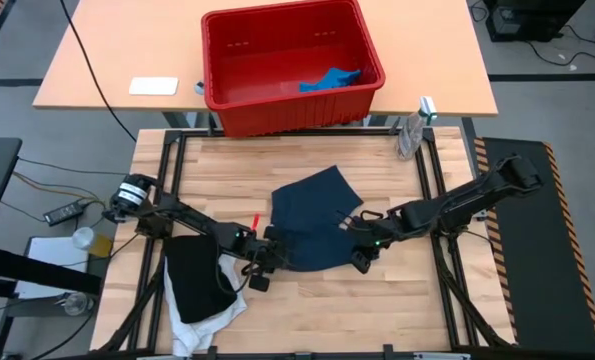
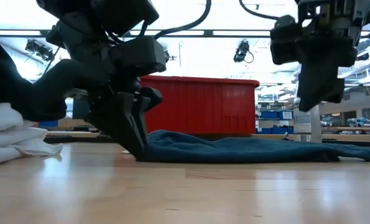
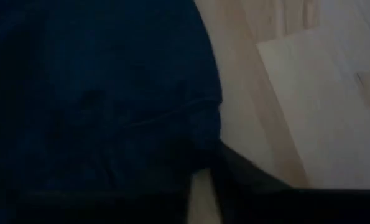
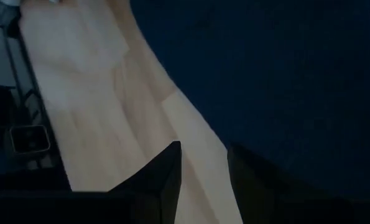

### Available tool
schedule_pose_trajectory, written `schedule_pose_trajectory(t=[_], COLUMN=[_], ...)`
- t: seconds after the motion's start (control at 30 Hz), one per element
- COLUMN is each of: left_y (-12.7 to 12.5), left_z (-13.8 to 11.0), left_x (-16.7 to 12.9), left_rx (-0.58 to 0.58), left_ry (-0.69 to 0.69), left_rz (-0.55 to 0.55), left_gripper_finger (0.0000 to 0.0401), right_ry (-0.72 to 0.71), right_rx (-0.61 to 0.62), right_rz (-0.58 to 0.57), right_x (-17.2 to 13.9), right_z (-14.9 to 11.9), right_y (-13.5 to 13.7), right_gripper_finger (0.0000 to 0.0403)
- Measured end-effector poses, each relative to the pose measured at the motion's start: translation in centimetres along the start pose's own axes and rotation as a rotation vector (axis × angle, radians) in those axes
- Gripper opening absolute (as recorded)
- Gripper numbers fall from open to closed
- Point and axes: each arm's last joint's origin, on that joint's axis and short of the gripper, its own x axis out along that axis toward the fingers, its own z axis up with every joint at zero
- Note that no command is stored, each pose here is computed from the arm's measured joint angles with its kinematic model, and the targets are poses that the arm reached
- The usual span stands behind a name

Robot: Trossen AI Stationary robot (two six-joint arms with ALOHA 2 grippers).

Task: Fold Laundry from Bin
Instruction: Fold the dark blue shorts

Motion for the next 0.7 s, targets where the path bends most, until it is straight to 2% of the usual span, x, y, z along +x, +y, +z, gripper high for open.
schedule_pose_trajectory(t=[0.07,0.17,0.27,0.4,0.57,0.7], left_y=[0.0,0.3,1.0,2.2,3.0,3.5], left_z=[0.0,0.0,0.9,1.3,0.7,0.2], left_x=[-0.2,-1.3,-3.9,-7.4,-8.8,-8.6], left_rx=[-0.021,-0.105,-0.224,-0.401,-0.522,-0.617], left_ry=[0.008,0.019,-0.045,-0.088,-0.051,-0.002], left_rz=[-0.009,-0.024,-0.059,-0.068,-0.047,-0.025], left_gripper_finger=[0.0016,0.0009,0.0004,0.0004,0.0003,0.0003], right_ry=[-0.013,-0.039,-0.044,-0.055,-0.082,-0.075], right_rx=[-0.075,-0.282,-0.489,-0.681,-0.762,-0.817], right_rz=[0.024,0.06,0.051,0.014,-0.169,-0.168], right_x=[-0.4,-0.9,-0.9,-0.9,-0.4,0.5], right_z=[-0.1,-0.6,-1.5,-2.6,-3.6,-3.7], right_y=[0.3,1.1,1.7,2.1,1.6,1.8], right_gripper_finger=[0.0138,0.0137,0.0137,0.0137,0.0137,0.0146])
